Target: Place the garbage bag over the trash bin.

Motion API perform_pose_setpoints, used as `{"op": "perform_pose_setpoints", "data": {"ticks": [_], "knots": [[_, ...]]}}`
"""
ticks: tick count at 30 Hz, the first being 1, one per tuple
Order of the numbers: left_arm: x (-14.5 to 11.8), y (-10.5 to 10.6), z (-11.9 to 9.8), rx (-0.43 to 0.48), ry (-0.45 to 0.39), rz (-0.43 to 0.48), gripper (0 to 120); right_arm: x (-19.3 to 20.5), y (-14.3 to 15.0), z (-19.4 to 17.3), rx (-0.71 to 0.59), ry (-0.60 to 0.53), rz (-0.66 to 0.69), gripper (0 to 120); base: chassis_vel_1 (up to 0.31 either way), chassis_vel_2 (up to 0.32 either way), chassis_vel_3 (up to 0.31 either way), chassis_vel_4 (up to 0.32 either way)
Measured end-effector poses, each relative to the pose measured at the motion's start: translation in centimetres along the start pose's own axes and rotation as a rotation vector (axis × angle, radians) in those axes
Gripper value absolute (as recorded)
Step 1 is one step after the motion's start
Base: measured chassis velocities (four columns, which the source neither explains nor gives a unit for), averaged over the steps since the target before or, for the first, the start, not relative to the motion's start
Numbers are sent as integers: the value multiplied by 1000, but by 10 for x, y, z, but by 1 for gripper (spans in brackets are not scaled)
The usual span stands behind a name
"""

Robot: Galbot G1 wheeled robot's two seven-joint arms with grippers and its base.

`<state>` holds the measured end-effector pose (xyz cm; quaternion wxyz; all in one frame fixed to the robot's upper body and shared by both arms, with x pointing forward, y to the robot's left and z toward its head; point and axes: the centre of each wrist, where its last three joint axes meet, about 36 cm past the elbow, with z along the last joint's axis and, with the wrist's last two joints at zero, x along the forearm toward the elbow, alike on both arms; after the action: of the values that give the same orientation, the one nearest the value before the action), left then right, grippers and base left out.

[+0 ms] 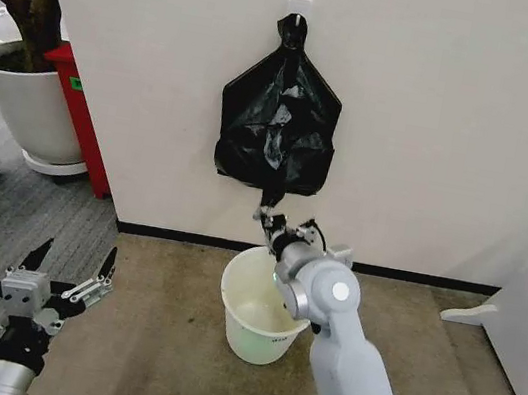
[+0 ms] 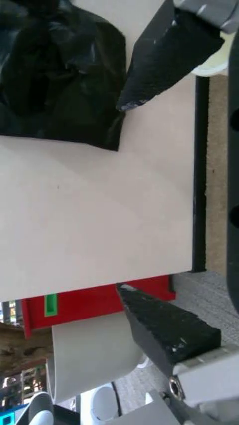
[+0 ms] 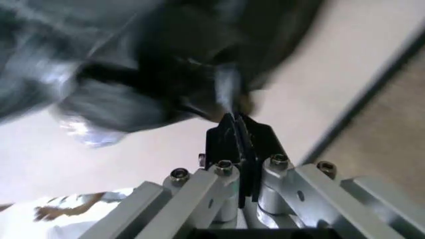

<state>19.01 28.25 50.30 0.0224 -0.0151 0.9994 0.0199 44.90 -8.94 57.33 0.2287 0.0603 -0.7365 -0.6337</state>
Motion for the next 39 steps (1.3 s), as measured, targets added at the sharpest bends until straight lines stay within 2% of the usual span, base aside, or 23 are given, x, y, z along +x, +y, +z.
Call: {"op": "perform_pose_setpoints", "data": {"ticks": [3, 6, 30, 39], "knots": [[-2, 2, -2, 3, -8, 4, 100, 6, 20, -4, 52, 2, -69, 0, 0, 0, 0, 0], [-4, 4, -3, 5, -11, 6, 100, 8, 24, -4, 80, 10, -84, 0, 0, 0, 0, 0], [-18, 12, -12, 21, -13, 39, 100, -3, 6, 19, 183, 47, -59, 0, 0, 0, 0, 0], [-53, 22, -39, 29, -63, 124, 100, -11, 6, 22, 187, 34, -66, 0, 0, 0, 0, 0]]}}
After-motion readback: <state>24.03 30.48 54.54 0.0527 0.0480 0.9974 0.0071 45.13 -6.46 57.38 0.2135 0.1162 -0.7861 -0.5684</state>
